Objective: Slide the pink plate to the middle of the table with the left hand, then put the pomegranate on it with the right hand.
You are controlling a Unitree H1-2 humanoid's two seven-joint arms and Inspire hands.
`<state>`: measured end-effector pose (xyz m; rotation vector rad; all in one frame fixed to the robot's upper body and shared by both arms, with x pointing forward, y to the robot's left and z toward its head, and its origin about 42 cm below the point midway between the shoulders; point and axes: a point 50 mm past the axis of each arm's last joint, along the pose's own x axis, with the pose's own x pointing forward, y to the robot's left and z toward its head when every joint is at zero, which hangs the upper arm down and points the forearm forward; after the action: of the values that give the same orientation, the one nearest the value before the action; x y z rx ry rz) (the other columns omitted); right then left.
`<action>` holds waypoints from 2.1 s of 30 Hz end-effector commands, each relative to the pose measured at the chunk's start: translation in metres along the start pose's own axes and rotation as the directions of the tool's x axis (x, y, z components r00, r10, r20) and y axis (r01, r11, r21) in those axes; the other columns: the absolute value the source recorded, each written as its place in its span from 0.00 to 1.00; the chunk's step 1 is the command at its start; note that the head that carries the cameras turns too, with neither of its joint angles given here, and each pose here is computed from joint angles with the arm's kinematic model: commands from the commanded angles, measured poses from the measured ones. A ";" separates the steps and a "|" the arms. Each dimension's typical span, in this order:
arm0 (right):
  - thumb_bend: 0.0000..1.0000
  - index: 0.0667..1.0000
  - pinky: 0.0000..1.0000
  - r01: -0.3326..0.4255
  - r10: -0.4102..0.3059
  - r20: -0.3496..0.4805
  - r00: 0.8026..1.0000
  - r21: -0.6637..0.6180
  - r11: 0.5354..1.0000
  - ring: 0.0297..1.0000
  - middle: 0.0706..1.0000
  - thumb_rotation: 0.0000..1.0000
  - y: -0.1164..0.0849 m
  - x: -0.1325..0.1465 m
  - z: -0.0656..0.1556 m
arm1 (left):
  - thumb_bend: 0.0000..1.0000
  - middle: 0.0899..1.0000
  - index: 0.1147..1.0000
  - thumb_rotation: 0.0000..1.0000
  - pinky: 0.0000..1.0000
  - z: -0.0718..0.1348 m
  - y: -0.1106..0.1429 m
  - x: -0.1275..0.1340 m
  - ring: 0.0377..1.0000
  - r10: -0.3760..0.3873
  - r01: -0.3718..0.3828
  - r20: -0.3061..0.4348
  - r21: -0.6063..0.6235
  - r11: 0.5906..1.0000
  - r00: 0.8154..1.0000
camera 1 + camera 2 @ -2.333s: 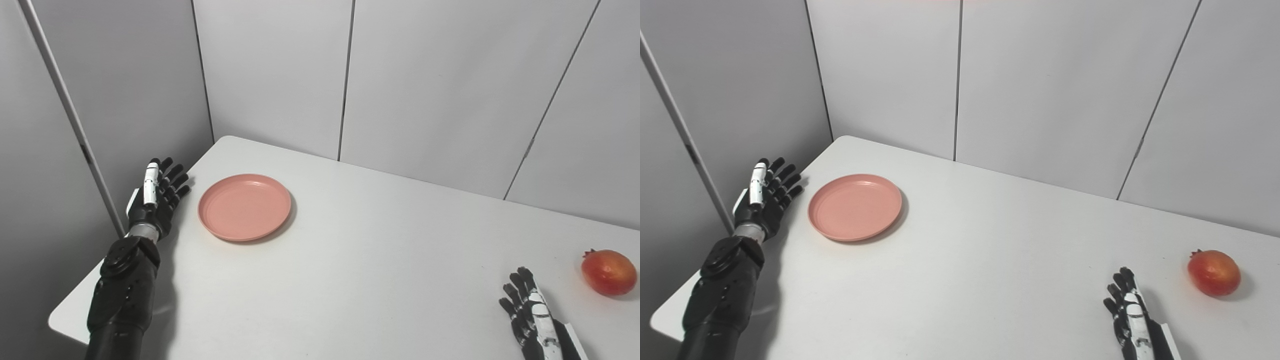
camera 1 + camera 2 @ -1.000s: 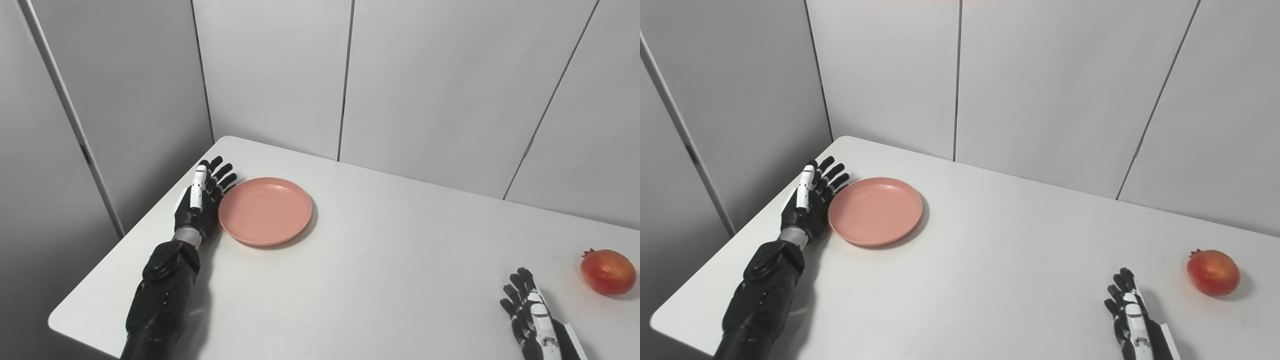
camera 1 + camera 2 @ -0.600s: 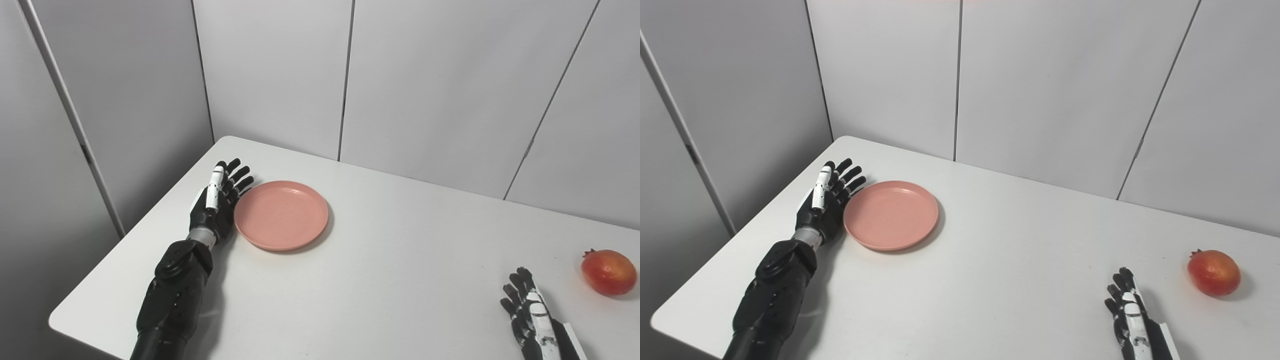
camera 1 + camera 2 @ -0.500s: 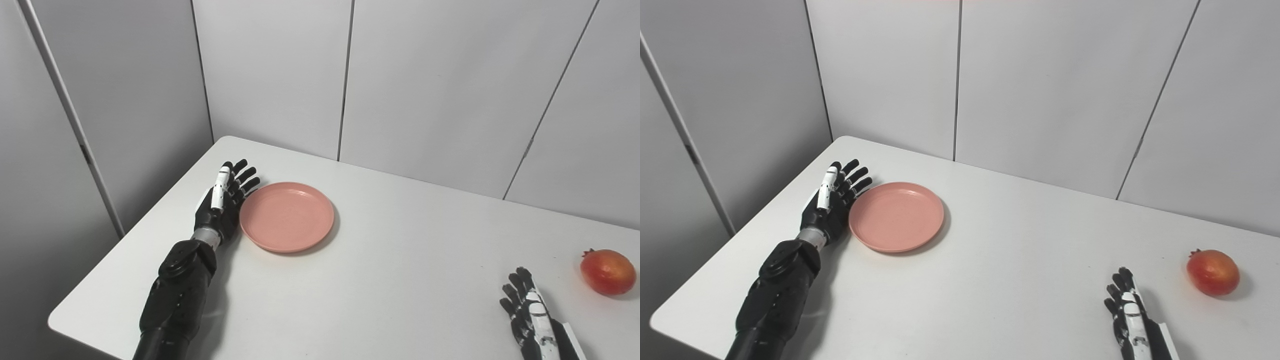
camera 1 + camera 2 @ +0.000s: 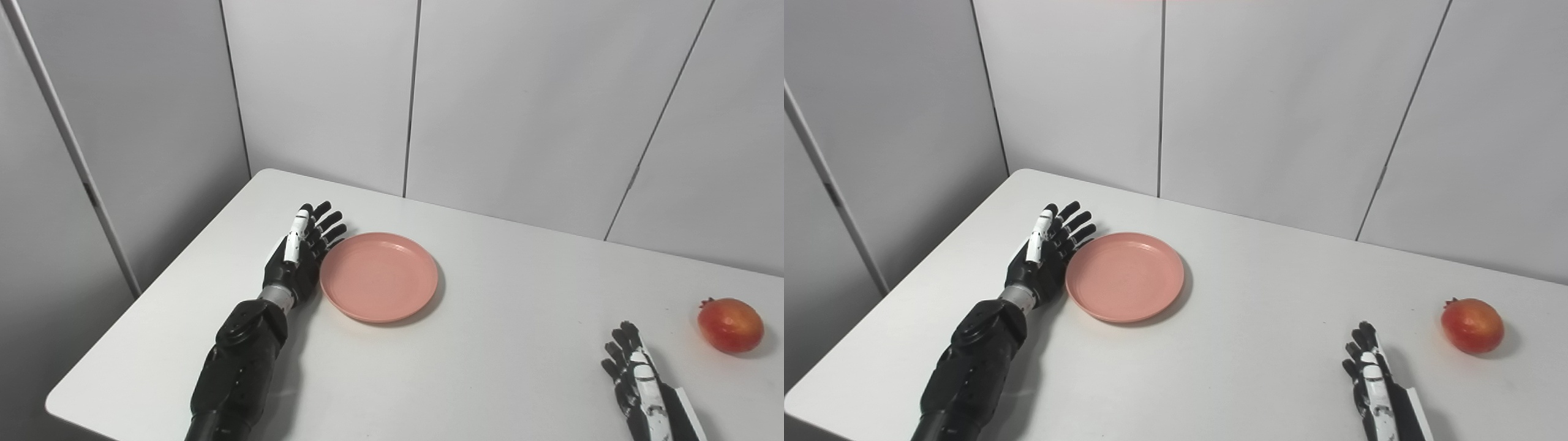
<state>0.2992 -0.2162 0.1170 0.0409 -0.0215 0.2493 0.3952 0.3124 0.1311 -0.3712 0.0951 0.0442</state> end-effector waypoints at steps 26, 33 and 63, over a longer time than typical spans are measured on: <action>0.21 1.00 0.98 0.033 -0.031 0.073 0.997 -0.022 0.999 0.98 0.99 1.00 0.022 0.018 0.026 | 0.37 0.89 0.87 1.00 0.89 -0.030 -0.088 -0.006 0.88 -0.238 0.239 -0.131 -0.007 0.971 0.962; 0.23 1.00 0.99 0.043 -0.042 0.073 0.996 -0.020 0.999 0.97 0.99 1.00 0.026 0.019 0.032 | 0.39 0.89 0.89 1.00 0.90 -0.038 -0.112 -0.018 0.89 -0.293 0.293 -0.151 -0.023 0.956 0.944; 0.26 0.97 0.97 0.077 -0.061 0.142 0.988 -0.106 0.991 0.96 0.97 1.00 0.017 0.023 0.062 | 0.40 0.90 0.89 1.00 0.90 -0.053 -0.111 -0.049 0.89 -0.303 0.303 -0.110 -0.013 0.953 0.947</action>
<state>0.3057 -0.1951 0.1518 -0.0239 -0.0842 0.1724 0.3501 0.1838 0.1279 -0.3929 0.1565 -0.2925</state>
